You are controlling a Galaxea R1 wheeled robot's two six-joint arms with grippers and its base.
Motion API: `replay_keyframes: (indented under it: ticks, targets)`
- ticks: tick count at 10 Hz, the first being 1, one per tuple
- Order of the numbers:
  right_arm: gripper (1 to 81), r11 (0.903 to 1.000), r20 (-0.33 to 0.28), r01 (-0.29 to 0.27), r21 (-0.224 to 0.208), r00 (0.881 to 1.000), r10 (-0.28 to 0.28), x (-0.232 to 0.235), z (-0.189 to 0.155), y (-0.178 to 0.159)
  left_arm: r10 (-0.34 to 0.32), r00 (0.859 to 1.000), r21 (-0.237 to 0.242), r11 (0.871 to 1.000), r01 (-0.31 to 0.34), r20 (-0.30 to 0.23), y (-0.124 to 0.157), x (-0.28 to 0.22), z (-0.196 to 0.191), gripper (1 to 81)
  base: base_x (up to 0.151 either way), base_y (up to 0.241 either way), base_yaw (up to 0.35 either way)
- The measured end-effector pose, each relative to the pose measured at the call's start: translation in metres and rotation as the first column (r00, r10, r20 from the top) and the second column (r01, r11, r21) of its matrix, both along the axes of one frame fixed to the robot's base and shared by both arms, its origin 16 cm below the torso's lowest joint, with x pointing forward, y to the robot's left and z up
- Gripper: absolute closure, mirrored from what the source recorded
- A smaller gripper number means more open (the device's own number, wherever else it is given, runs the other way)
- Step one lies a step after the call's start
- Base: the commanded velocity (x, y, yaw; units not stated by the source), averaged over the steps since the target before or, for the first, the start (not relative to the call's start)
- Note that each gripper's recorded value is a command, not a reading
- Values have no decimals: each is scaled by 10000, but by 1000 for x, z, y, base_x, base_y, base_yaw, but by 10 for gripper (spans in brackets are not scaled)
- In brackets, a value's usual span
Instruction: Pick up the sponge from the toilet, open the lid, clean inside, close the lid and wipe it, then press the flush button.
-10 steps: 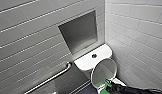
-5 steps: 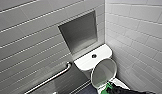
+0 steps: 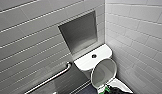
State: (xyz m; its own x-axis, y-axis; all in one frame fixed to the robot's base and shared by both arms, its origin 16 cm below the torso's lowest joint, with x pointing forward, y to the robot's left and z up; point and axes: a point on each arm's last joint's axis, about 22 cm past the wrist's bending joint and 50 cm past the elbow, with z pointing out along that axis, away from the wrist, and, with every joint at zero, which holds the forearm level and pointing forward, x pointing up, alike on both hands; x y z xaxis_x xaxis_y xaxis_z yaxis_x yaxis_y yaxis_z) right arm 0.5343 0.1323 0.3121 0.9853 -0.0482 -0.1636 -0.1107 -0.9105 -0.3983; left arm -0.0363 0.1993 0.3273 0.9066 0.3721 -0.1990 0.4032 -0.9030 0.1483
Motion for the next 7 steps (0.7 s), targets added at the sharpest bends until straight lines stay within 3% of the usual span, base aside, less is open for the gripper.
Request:
replay_keyframes:
  ticks: [1, 2, 3, 4, 6, 7]
  targets:
    - [811, 9993, -276, -307, 195, 9991, 312, -24, 6, 8, -3, 10000, -3, 10000, 3, 3, 0, 0, 0, 10, 0, 0, 0]
    - [811, 9909, -936, -1152, 689, 9882, 1214, -87, 27, 23, -4, 10000, -26, 10000, 4, 6, -2, 1, 0, 10, 0, 0, 0]
    - [811, 9844, -1140, -1495, 926, 9806, 1597, -108, 39, 25, 9, 10000, -70, 10000, -9, 40, -6, 3, -1, 10, 0, 0, 0]
    - [811, 9825, -974, -1664, 841, 9799, 1743, -101, 41, 13, 16, 10000, -95, 10000, -15, 56, -8, 5, -1, 10, 0, 0, 0]
    - [811, 9853, -752, -1704, 150, 9824, 1710, -86, 24, -23, 9, 10000, -94, 10000, -9, 49, -8, 4, -1, 10, 0, 0, 0]
    - [811, 9849, -908, -1719, 189, 9807, 1729, -100, 22, -25, 14, 10000, -88, 10000, -13, 51, -7, 4, -1, 10, 0, 0, 0]
